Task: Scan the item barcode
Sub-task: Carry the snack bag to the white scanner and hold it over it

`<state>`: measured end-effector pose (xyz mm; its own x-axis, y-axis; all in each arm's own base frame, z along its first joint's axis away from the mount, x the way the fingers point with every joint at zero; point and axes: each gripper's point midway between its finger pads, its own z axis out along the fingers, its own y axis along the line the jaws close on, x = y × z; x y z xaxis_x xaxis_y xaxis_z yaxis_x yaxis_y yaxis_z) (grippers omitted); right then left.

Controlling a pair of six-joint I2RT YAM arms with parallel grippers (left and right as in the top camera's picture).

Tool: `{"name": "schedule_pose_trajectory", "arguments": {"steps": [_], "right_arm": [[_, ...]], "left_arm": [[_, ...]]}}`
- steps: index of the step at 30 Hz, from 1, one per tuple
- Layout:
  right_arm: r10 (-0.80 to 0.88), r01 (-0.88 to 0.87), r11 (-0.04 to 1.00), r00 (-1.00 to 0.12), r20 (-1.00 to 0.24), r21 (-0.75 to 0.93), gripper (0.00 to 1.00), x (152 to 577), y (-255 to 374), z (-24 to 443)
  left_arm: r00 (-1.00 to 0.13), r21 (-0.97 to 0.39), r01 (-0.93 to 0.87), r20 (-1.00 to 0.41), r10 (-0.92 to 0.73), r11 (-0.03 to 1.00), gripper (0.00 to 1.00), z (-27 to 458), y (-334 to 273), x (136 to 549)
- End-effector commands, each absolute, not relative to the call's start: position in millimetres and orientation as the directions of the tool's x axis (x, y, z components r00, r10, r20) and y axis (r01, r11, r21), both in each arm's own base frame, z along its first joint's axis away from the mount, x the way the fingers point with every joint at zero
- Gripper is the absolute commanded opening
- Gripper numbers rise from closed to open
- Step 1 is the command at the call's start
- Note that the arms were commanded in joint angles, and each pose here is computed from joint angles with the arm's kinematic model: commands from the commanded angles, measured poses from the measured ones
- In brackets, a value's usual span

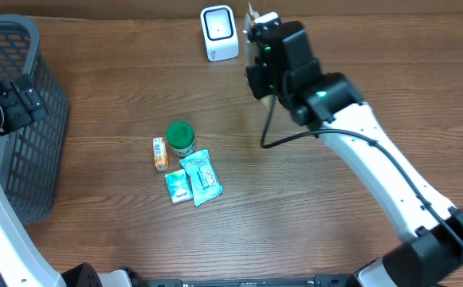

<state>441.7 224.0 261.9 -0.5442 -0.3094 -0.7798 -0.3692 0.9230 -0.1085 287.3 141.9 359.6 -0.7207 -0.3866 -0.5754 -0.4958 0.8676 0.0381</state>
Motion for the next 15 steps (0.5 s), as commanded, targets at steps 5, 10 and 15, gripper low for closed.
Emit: {"name": "schedule_pose_trajectory", "arguments": {"steps": [5, 10, 15], "right_arm": [[-0.557, -0.257, 0.83, -0.412, -0.721, -0.495, 0.04, 491.4, 212.0, 256.8], [-0.652, -0.237, 0.757, -0.325, -0.685, -0.609, 0.04, 517.2, 221.0, 254.0], [-0.693, -0.133, 0.715, -0.267, -0.67, -0.687, 0.04, 543.8, 223.4, 253.3]], "left_arm": [[-0.723, 0.057, -0.488, -0.585, -0.367, 0.871, 1.0, 363.4, 144.6, 287.2], [-0.723, 0.056, -0.488, -0.584, -0.368, 0.871, 1.0, 363.3, 144.6, 287.1], [-0.724, 0.057, -0.488, -0.584, -0.367, 0.871, 1.0, 363.3, 144.6, 287.1]]}}
